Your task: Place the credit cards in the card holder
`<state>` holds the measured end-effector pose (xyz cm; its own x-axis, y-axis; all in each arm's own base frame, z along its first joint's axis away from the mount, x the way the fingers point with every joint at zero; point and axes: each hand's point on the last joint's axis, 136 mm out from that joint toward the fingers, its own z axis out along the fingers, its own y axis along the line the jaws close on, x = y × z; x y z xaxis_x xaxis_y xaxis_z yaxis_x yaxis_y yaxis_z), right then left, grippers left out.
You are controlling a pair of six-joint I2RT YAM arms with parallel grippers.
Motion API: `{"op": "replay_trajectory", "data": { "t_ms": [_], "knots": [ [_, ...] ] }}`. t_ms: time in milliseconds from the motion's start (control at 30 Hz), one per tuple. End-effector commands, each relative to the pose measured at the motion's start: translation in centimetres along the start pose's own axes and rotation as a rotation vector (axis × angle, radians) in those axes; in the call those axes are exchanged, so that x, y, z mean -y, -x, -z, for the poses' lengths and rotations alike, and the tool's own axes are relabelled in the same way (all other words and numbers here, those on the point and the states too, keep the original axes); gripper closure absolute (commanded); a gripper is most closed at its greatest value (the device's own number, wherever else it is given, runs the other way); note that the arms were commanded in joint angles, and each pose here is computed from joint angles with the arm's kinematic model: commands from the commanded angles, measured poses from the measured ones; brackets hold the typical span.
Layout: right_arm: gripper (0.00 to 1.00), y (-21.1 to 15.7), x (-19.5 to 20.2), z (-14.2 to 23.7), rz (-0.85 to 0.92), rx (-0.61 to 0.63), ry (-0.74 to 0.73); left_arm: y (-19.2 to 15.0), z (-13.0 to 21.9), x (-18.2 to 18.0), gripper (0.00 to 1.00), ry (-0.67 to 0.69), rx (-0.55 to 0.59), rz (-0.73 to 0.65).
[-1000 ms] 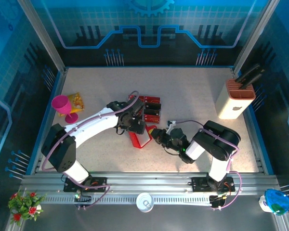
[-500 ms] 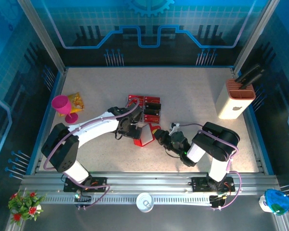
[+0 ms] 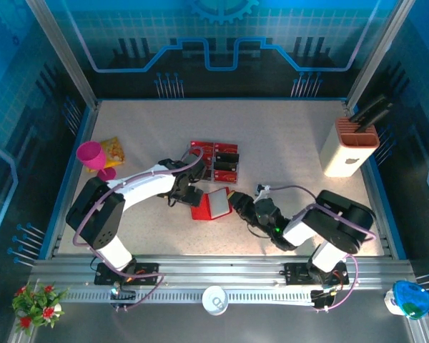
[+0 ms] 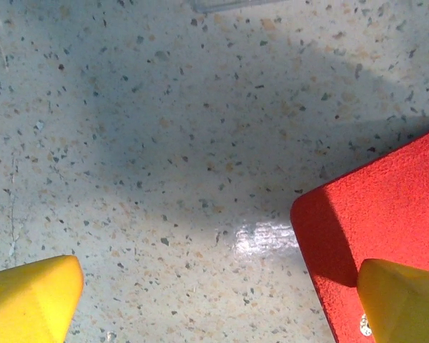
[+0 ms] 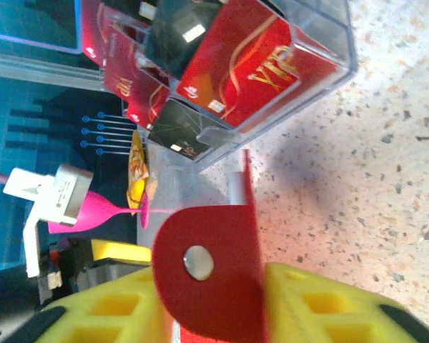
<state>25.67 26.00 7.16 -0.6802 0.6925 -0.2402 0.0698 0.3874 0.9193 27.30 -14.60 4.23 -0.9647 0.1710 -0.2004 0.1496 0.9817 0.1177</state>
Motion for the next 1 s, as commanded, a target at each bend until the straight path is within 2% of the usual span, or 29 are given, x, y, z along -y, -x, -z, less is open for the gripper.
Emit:
{"op": "replay_trajectory", "data": {
  "t_ms": [0, 167, 300, 333, 467, 533, 800, 967],
  "knots": [
    [0.55, 0.6, 1.1, 0.9, 0.041, 0.032, -0.074, 0.3, -0.3, -0.1, 0.01, 0.008, 0.006, -0.026],
    [0.54, 1.1, 0.4, 2.5, 0.078, 0.025, -0.11, 0.4, -0.4, 0.1, 0.01, 0.0, 0.005, -0.026],
    [0.57, 1.8, -0.5, 4.5, 0.18, -0.004, -0.208, 0.6, -0.6, 0.2, 0.01, -0.001, 0.008, -0.036],
    [0.59, 1.9, -0.2, 5.1, 0.214, -0.024, -0.255, 0.6, -0.6, 0.3, 0.01, -0.004, 0.009, -0.036],
    [0.73, 2.0, -1.2, 5.7, 0.27, -0.102, -0.274, 0.9, -0.8, 0.5, 0.01, -0.009, 0.016, -0.041],
    [0.82, 1.5, -2.0, 5.1, 0.313, -0.152, -0.271, 1.1, -0.8, 0.5, 0.01, -0.01, 0.021, -0.042],
    [1.0, -2.0, -4.5, -0.4, 0.422, -0.376, -0.249, 1.5, -1.1, 0.8, 0.01, -0.016, 0.007, -0.04],
    [1.0, -3.0, -3.2, -2.7, 0.444, -0.422, -0.274, 1.6, -1.0, 0.5, 0.01, -0.042, -0.003, 0.015]
  ]
}}
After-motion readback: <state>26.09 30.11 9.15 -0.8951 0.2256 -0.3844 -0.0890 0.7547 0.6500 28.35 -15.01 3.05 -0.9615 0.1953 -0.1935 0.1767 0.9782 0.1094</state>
